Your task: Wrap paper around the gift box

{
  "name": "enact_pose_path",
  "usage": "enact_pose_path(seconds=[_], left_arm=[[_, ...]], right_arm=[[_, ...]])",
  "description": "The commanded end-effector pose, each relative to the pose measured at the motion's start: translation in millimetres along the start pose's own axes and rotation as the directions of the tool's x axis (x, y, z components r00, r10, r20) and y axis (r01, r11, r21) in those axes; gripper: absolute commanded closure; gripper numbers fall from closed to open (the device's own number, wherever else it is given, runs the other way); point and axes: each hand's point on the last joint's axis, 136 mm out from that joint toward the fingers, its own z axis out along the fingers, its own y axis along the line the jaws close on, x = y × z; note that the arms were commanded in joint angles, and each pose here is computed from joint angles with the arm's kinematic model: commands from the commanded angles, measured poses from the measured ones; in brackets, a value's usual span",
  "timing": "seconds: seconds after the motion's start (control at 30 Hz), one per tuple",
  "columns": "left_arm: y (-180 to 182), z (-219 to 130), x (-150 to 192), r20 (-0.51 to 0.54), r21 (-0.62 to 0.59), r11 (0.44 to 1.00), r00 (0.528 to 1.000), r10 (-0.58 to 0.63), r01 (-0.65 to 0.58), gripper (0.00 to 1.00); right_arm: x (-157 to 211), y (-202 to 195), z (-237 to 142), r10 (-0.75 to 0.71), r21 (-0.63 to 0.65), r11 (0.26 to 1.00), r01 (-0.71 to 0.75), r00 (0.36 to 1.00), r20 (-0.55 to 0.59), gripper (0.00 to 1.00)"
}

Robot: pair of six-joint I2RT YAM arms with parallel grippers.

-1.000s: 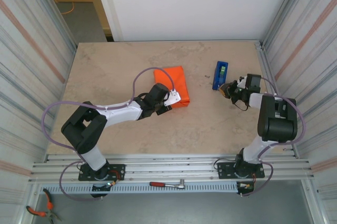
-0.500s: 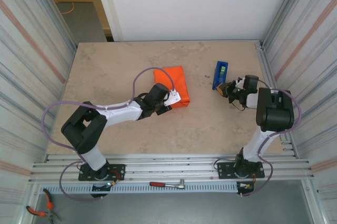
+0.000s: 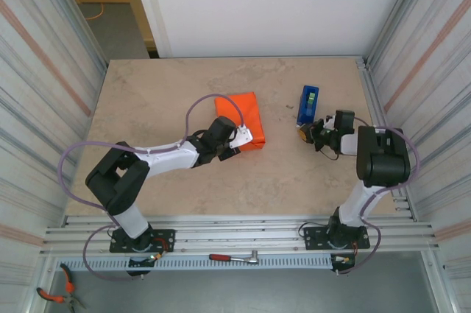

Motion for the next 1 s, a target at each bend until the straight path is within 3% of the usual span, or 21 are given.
enact_pose_path(seconds=[0.0,0.27,0.5,0.97], left_arm=[[-27,4,13,-0.05,0.092,0.996,0.998,0.024,-0.019,0.43],[-28,3,14,-0.051,0.091,0.996,0.998,0.027,-0.022,0.43],[-28,4,14,-0.053,0.092,0.995,0.998,0.027,-0.022,0.43],[-29,4,14,-0.054,0.093,0.995,0.998,0.033,-0.028,0.43]], right_arm=[[24,22,-12,-0.117,-0.01,0.993,0.116,0.993,-0.03,1.0],[97,53,-14,-0.334,-0.083,0.941,0.327,0.938,-0.096,1.0],[159,54,-4,-0.496,-0.121,0.867,0.484,0.862,-0.106,1.0],[209,63,21,-0.62,-0.208,0.777,0.595,0.78,-0.084,1.0]])
